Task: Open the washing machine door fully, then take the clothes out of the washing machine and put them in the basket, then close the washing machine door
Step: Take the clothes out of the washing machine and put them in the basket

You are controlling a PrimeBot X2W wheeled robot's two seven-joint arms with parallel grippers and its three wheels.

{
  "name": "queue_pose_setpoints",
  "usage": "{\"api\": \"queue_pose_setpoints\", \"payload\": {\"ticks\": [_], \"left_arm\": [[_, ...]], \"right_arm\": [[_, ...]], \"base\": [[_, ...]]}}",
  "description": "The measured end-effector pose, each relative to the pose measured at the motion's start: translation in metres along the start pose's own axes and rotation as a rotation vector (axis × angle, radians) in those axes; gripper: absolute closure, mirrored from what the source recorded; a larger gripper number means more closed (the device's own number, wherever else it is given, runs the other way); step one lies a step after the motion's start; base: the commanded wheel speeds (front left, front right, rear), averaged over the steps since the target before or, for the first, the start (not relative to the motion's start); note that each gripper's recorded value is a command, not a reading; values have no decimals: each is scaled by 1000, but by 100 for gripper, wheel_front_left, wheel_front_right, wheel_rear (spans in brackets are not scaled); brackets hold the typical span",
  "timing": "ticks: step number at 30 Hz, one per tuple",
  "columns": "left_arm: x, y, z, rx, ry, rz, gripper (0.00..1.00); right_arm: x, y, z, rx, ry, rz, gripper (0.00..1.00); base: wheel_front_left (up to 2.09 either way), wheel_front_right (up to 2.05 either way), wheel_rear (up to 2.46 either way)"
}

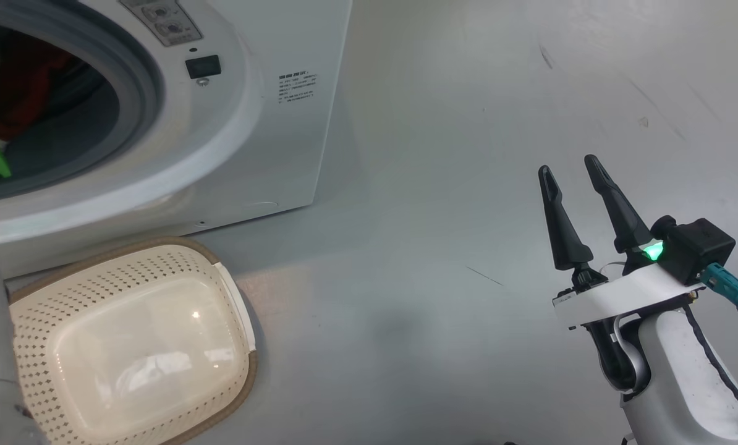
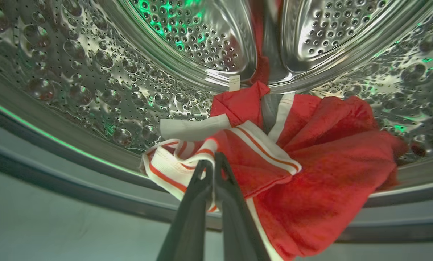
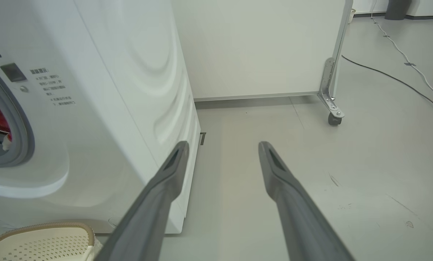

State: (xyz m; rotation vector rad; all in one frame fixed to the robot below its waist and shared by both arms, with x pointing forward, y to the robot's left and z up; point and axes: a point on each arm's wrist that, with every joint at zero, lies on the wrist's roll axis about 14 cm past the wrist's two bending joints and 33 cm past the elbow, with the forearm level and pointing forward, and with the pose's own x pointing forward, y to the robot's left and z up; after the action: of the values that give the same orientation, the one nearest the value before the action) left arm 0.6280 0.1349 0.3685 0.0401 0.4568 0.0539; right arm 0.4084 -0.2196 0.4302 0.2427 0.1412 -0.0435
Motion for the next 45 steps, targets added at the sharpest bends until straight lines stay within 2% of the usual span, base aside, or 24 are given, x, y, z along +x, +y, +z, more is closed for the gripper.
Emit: {"api": "queue_pose_setpoints", "payload": {"ticks": [10, 18, 33, 42, 45], "left_arm": [[-41, 1, 2, -22, -89, -36, 100], [-83, -9, 6, -45, -171, -110, 100], [-155, 12, 6, -49, -246, -162, 100], [-194, 37, 7, -71, -308, -125, 100], [-206, 45, 22, -80, -374, -111, 100]], "right_arm": [[-7, 13, 16, 0, -45, 41, 0], [-20, 22, 24, 1, -69, 72, 0], [-48, 52, 31, 24, -102, 154, 0], [-59, 80, 35, 18, -121, 239, 0], [-61, 88, 40, 18, -138, 261, 0]], "base": [[0, 0, 0], [0, 0, 0], [0, 0, 0], [0, 0, 0], [0, 0, 0]]}}
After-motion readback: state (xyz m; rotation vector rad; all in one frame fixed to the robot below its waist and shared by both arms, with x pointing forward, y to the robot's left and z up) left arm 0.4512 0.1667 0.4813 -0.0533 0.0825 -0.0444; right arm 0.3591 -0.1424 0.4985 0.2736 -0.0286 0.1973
